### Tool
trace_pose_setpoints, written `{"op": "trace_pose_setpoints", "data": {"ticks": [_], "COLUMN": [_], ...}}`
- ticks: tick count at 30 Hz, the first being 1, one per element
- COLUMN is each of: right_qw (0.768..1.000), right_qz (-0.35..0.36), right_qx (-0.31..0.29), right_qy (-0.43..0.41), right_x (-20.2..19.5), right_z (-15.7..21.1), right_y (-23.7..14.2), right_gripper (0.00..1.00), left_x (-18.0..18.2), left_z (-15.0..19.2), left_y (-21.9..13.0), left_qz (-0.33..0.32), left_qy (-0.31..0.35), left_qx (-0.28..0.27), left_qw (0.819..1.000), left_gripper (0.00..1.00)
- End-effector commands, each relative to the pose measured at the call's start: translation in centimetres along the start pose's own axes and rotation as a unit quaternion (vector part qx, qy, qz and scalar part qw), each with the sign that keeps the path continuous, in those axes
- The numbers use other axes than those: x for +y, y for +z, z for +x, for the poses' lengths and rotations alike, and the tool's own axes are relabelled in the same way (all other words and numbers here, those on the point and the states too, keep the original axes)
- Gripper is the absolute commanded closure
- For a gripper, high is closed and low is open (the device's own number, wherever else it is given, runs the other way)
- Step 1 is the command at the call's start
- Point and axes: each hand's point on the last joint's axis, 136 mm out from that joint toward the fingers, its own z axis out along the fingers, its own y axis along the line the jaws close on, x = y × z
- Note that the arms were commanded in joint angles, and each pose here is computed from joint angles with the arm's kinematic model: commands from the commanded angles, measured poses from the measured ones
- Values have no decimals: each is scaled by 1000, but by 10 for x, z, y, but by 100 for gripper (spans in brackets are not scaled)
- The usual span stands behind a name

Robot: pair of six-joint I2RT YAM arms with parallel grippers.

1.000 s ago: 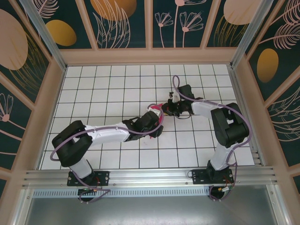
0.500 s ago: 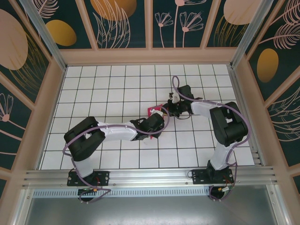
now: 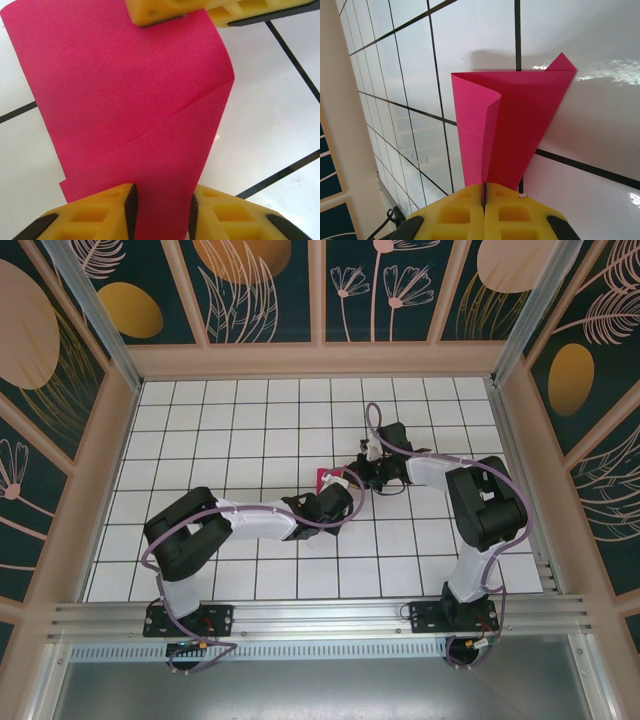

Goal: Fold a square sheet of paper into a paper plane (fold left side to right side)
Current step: Fold the wing at the center of the table.

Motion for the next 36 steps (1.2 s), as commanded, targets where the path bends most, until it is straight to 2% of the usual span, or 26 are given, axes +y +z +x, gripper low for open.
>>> {"op": "trace_pose_setpoints", "data": {"ticks": [1, 5, 7, 10, 12, 17, 23, 31, 36], "right_qw": [1000, 1000, 1000, 1000, 1000, 1000, 999, 999, 999], "right_qz": [-5, -4, -2, 0, -2, -7, -12, -10, -9], "right_qx": [11, 4, 3, 3, 2, -2, 0, 3, 2], "right_qy": [-3, -10, -7, 3, 9, 30, 47, 52, 53], "right_x": [7, 10, 8, 4, 4, 8, 9, 7, 6], "right_z": [1, -2, -3, -3, -4, -7, -6, -4, -3], "right_y": [1, -3, -3, -2, -2, -9, -12, -11, -11], "right_gripper": [92, 90, 91, 95, 100, 100, 100, 100, 100], "left_x": [0, 1, 1, -1, -2, 10, 13, -10, -8], "left_z": [-5, -8, -10, -13, -17, -9, -10, -13, -10], "left_y": [-1, -5, -7, -13, -19, -36, -49, -39, -24], "left_qz": [-9, -9, -7, 0, 8, 9, 18, 38, 2], "left_qy": [2, -1, -2, 0, 8, 47, 74, 98, 104], "left_qx": [-8, -14, -17, -23, -32, -46, -61, -53, -36], "left_qw": [1000, 1000, 1000, 1000, 999, 998, 995, 993, 994], "left_gripper": [70, 77, 77, 69, 61, 41, 38, 32, 32]}}
